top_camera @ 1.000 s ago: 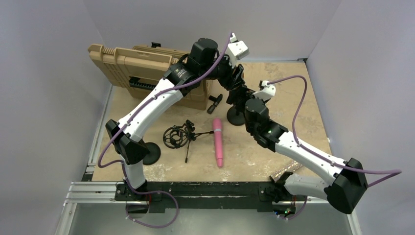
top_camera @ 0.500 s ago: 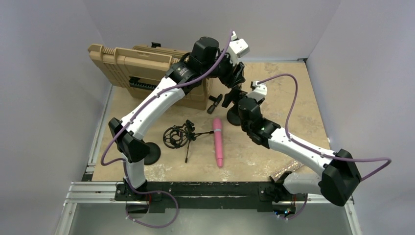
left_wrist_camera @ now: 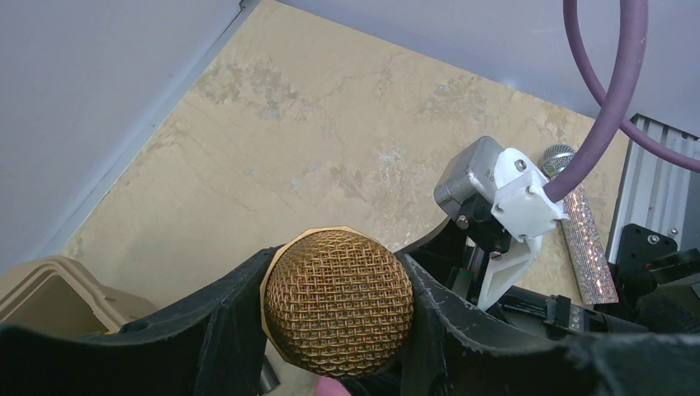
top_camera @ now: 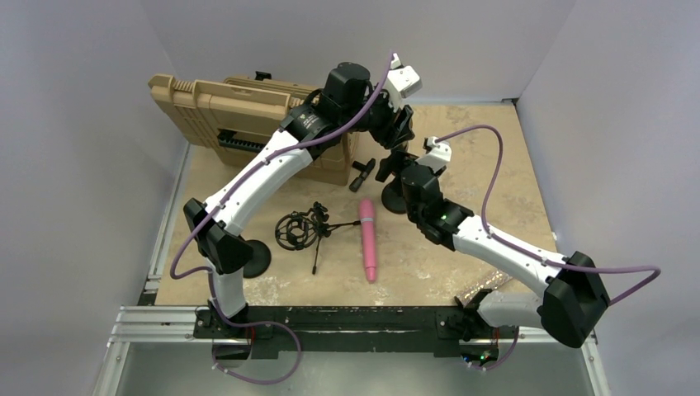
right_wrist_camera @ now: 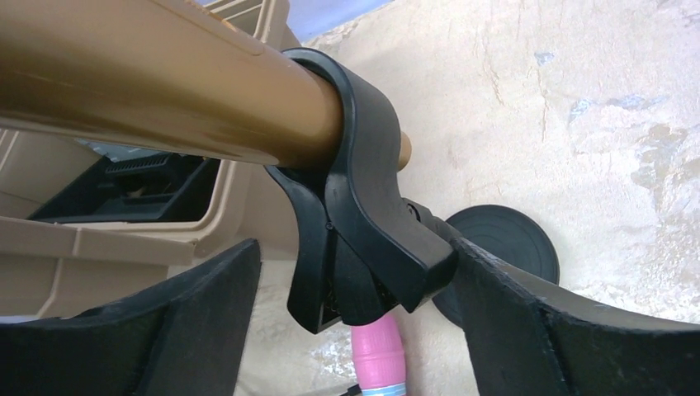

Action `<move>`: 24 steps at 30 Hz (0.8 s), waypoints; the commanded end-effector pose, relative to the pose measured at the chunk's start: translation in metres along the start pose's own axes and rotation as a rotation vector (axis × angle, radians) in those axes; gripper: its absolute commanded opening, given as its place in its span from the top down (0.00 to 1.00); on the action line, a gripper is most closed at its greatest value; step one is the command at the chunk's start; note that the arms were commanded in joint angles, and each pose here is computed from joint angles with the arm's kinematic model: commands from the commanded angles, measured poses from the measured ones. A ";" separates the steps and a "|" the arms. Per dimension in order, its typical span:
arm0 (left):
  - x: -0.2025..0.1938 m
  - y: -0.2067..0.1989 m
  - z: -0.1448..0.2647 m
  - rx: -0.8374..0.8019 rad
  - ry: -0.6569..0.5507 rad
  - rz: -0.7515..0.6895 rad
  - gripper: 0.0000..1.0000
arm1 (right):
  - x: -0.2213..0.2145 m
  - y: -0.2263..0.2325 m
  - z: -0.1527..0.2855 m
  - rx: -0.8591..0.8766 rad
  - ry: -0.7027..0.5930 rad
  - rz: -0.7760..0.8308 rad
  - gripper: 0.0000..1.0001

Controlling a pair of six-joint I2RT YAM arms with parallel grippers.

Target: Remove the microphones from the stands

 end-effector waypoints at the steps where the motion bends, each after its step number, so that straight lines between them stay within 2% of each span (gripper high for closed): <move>1: 0.026 -0.009 0.008 -0.033 -0.079 -0.005 1.00 | 0.029 0.020 0.008 0.061 -0.080 -0.092 0.27; 3: 0.026 -0.009 0.008 -0.031 -0.081 -0.005 1.00 | 0.029 0.019 0.009 0.061 -0.082 -0.084 0.41; 5: 0.028 -0.008 0.008 -0.029 -0.087 -0.005 1.00 | 0.025 0.018 0.009 0.064 -0.070 -0.078 0.51; 12: 0.034 -0.009 0.000 -0.032 -0.106 0.030 1.00 | 0.015 0.017 0.007 0.079 -0.042 -0.065 0.70; 17: 0.036 -0.008 0.001 -0.006 -0.109 0.037 1.00 | 0.009 0.021 0.006 0.111 -0.021 -0.048 1.00; 24: 0.042 -0.005 0.003 0.017 -0.128 0.030 1.00 | 0.007 0.028 0.011 0.180 0.001 -0.035 1.00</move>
Point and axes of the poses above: each gripper's point midway between its finger pads, its own z axis back along the fingers, its own y axis along the line the jaws close on, x = y × z, the point moved 3 cm from there along z, back along the fingers, and after that the axes turned 4 degrees about -z, right-handed, at the moved point
